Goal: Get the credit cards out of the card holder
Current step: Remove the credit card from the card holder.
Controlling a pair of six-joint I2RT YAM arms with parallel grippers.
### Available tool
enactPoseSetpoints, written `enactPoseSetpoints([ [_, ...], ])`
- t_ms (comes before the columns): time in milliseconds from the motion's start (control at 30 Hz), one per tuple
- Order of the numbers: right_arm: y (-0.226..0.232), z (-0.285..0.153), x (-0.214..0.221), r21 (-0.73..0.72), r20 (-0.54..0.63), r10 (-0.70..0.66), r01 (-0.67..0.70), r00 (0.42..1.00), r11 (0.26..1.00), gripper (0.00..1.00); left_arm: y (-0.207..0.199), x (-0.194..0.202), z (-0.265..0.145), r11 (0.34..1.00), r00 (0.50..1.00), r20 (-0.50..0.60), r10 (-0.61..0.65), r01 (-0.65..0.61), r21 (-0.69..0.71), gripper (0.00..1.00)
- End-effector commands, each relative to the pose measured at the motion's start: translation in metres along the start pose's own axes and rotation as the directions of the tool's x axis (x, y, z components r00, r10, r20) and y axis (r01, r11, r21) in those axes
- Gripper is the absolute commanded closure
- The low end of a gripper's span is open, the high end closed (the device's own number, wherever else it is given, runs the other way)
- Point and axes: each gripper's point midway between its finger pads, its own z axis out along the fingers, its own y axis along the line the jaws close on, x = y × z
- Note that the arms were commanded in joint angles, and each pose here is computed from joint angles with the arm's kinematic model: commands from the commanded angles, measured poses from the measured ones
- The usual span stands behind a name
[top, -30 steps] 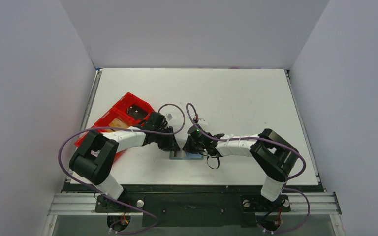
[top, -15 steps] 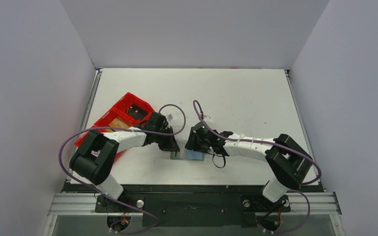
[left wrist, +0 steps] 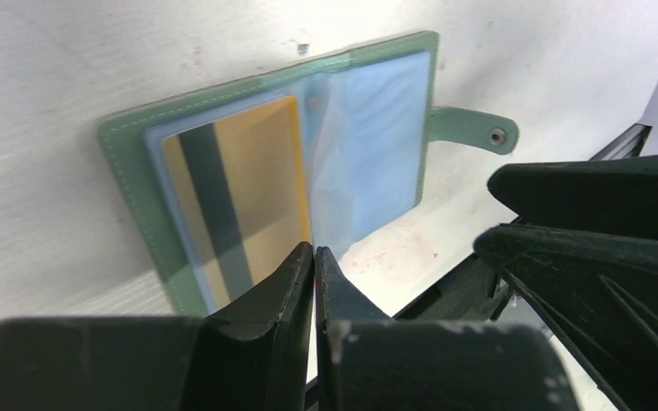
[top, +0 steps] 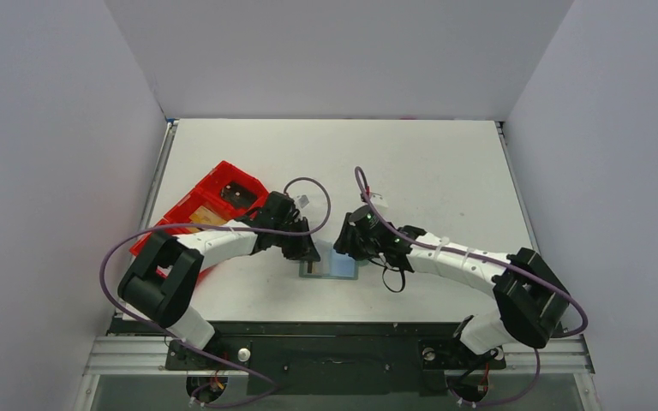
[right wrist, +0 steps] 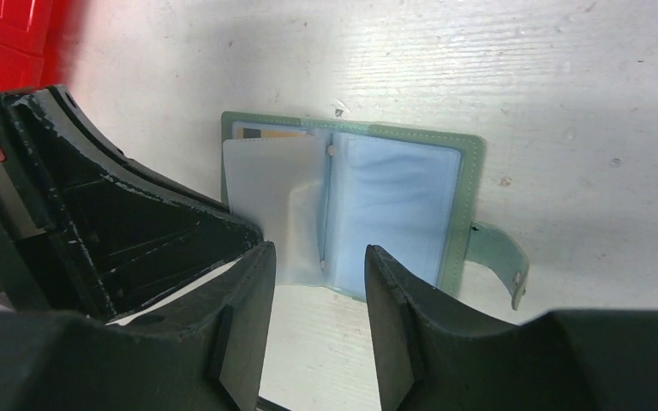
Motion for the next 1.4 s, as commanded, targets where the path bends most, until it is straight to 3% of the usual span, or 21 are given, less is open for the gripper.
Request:
enactPoseSetpoints([
  [0,-0.011,-0.010,-0.011,0.027,0.053,-0.002,0.000,0.999,1.000,0.60,-0.039,-0.016,-0.007,0.994,0.998,0.046,0.050,-0.055,0.098,0.95],
  [300,-0.022,-0.024,-0.017,0.048,0.090,0.011,-0.015,0.996,0.999,0.61,-0.059,-0.015,0.001,0.989,0.996,0.039,0.077,-0.082,0.123,0.69],
  [500,-0.030,-0.032,-0.020,0.061,0.114,0.020,-0.028,0.993,0.998,0.61,-0.069,-0.016,0.011,0.987,0.995,0.030,0.098,-0.101,0.128,0.57],
  [1033,-0.050,-0.045,-0.021,0.091,0.148,0.036,-0.050,0.988,0.995,0.61,-0.075,-0.004,0.050,0.989,0.994,-0.041,0.099,-0.094,0.116,0.50],
  [1367,-0.047,-0.045,-0.022,0.085,0.146,0.033,-0.045,0.989,0.995,0.61,-0.087,-0.019,0.026,0.987,0.992,0.017,0.124,-0.125,0.103,0.50],
])
